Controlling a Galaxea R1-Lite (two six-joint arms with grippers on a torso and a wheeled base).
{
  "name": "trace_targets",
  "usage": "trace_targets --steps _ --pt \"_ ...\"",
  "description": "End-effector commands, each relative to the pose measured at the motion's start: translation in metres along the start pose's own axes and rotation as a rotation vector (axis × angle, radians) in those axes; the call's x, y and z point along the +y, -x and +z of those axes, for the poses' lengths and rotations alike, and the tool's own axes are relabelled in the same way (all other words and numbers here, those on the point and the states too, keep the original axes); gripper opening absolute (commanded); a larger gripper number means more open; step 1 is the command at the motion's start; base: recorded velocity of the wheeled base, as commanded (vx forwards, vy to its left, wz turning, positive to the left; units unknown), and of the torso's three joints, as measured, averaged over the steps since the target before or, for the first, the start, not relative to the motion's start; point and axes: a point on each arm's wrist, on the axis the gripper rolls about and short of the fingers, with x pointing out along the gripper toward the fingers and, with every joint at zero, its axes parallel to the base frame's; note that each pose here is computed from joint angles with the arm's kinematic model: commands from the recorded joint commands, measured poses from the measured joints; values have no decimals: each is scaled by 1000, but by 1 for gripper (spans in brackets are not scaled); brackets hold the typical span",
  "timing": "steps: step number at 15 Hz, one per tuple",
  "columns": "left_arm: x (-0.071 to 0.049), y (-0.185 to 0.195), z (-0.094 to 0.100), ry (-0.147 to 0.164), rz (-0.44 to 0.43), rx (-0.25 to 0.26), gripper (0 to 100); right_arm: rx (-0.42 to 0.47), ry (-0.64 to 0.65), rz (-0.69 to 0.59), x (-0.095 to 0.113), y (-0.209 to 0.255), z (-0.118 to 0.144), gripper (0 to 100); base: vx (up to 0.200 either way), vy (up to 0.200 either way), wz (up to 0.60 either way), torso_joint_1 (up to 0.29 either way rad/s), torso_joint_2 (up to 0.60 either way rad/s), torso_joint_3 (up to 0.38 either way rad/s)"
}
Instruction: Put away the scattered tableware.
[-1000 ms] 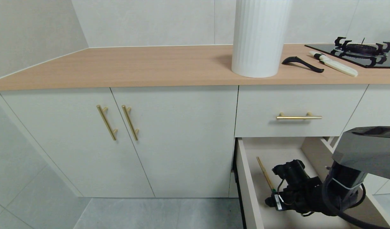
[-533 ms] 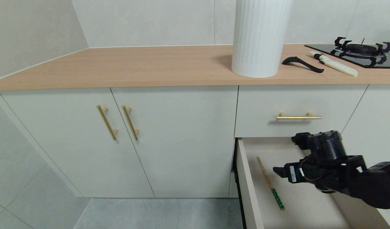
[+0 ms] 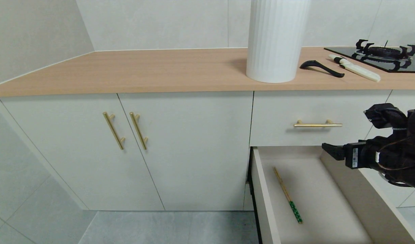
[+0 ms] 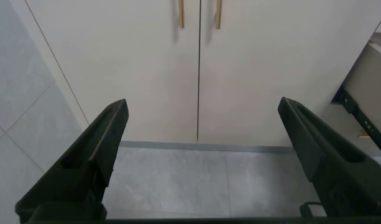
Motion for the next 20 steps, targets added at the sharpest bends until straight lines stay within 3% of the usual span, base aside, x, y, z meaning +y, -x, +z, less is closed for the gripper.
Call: trace_targets --steps 1,8,20 --pt "0 0 0 0 0 -1 100 -53 -12 -10 -5 12 9 100 0 0 0 0 0 0" --pt "0 0 0 0 0 -1 100 -92 -21 -47 -13 15 17 100 0 0 0 5 -13 -5" --pt "0 0 0 0 0 -1 100 -99 -14 -68 -20 16 18 100 0 0 0 143 -423 -281"
